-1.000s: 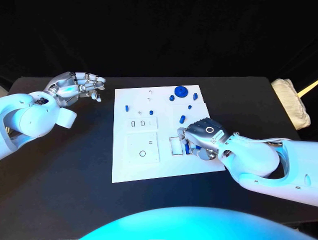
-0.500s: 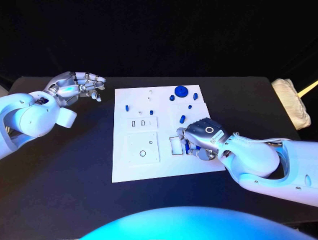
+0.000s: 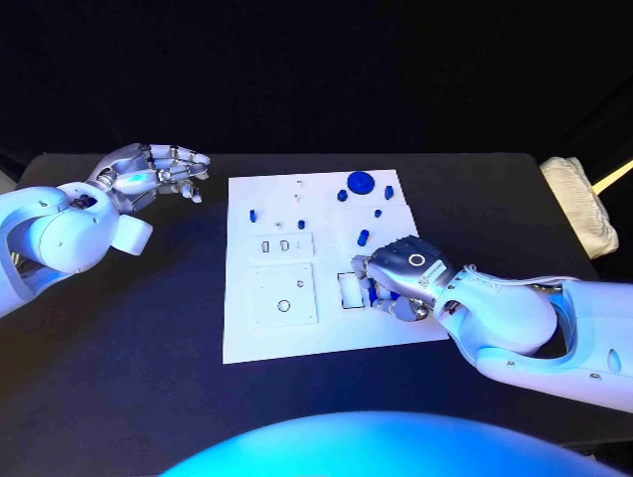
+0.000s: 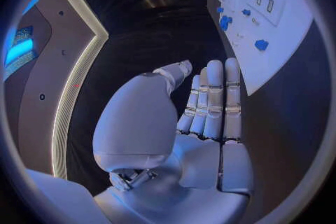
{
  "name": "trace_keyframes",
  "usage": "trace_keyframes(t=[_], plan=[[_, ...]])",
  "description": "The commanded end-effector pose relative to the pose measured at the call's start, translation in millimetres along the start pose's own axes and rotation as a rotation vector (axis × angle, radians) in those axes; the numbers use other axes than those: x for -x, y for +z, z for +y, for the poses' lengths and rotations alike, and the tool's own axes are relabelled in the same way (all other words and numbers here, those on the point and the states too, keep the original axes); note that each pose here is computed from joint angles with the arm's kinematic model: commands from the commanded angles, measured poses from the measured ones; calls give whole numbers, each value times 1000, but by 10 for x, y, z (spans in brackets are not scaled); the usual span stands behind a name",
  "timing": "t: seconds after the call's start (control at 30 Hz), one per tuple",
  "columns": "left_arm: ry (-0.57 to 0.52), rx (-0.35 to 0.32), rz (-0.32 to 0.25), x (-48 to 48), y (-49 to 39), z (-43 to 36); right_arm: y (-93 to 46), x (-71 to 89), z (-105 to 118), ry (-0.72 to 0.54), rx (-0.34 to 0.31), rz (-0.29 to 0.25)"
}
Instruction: Assemble the parts on the task board
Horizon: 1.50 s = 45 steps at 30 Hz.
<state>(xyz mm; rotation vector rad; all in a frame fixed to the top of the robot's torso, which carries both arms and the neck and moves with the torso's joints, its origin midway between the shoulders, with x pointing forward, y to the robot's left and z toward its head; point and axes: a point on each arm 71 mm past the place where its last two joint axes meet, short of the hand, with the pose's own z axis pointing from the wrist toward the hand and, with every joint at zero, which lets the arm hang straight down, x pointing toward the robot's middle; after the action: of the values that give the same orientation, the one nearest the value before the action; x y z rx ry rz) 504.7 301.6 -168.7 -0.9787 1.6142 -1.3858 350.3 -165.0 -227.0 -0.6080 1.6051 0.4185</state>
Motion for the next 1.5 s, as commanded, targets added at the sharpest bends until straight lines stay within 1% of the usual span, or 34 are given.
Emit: trace_keyframes(t=[0.03, 0.33, 0.73, 0.93, 1.27, 1.5], plan=[[-2, -8, 16, -19, 5, -11, 4, -12, 4, -16, 5, 10], [-2, -8, 15, -19, 5, -10, 19, -39, -16, -32, 2, 29], [-2, -8, 16, -20, 6, -10, 33, -45, -23, -48, 0, 28], [-2, -8, 16, -20, 6, -11, 39, -30, -17, -52, -1, 8], [-2, -9, 17, -20, 7, -11, 31, 23, 7, -43, 6, -53], [-1, -9, 10, 5, 5, -7, 13, 53, 23, -31, 14, -81]])
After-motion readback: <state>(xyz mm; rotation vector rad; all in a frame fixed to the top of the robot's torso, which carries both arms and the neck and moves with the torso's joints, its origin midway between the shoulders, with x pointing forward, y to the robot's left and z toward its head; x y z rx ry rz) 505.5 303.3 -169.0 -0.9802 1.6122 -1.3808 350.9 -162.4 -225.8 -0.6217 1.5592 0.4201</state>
